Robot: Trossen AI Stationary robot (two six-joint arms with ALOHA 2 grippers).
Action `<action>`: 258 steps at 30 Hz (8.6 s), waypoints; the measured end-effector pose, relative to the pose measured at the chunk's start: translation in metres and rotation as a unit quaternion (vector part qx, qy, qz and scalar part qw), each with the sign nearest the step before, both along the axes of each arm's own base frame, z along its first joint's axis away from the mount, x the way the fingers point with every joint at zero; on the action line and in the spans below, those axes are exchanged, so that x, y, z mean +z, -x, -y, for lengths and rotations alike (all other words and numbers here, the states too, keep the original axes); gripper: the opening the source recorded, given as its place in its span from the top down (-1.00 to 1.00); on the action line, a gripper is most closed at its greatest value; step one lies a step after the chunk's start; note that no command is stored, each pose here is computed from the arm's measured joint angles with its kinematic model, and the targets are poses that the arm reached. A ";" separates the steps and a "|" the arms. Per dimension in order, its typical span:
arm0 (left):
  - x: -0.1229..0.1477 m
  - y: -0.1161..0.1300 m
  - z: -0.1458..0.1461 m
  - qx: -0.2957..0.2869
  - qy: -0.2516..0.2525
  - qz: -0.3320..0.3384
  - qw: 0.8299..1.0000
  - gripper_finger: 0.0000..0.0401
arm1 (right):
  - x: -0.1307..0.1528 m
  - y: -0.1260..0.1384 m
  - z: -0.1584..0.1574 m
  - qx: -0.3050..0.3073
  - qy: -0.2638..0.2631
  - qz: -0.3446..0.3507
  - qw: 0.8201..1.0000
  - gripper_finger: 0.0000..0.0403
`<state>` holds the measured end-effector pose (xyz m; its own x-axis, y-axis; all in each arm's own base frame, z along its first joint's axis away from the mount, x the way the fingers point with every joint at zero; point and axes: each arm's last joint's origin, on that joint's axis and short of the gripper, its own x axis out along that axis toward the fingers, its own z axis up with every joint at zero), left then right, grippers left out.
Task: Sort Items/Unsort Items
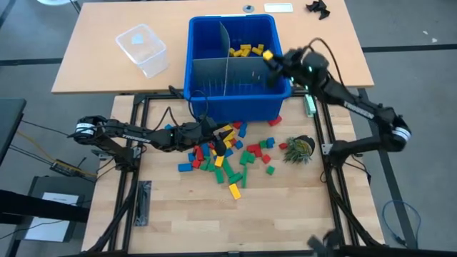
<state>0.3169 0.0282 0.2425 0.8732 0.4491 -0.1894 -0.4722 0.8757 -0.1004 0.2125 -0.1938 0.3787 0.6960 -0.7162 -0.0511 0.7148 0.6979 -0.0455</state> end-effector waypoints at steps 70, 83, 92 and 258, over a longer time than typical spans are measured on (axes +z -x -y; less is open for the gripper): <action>0.000 0.000 0.000 0.000 0.000 0.000 1.000 0.16 | -0.174 -0.133 -0.260 0.515 -0.053 -0.337 0.786 -0.13; 0.000 0.000 0.000 0.000 0.000 0.000 1.000 0.16 | -0.219 -0.144 -0.267 0.595 0.260 -0.450 0.613 0.01; 0.000 0.000 0.000 0.000 0.000 0.000 1.000 0.16 | -0.225 -0.149 -0.268 0.615 0.377 -0.431 0.542 0.07; 0.000 0.000 0.000 0.000 0.000 0.000 1.000 0.16 | 0.023 -0.037 -0.105 0.208 -0.116 -0.280 0.930 0.06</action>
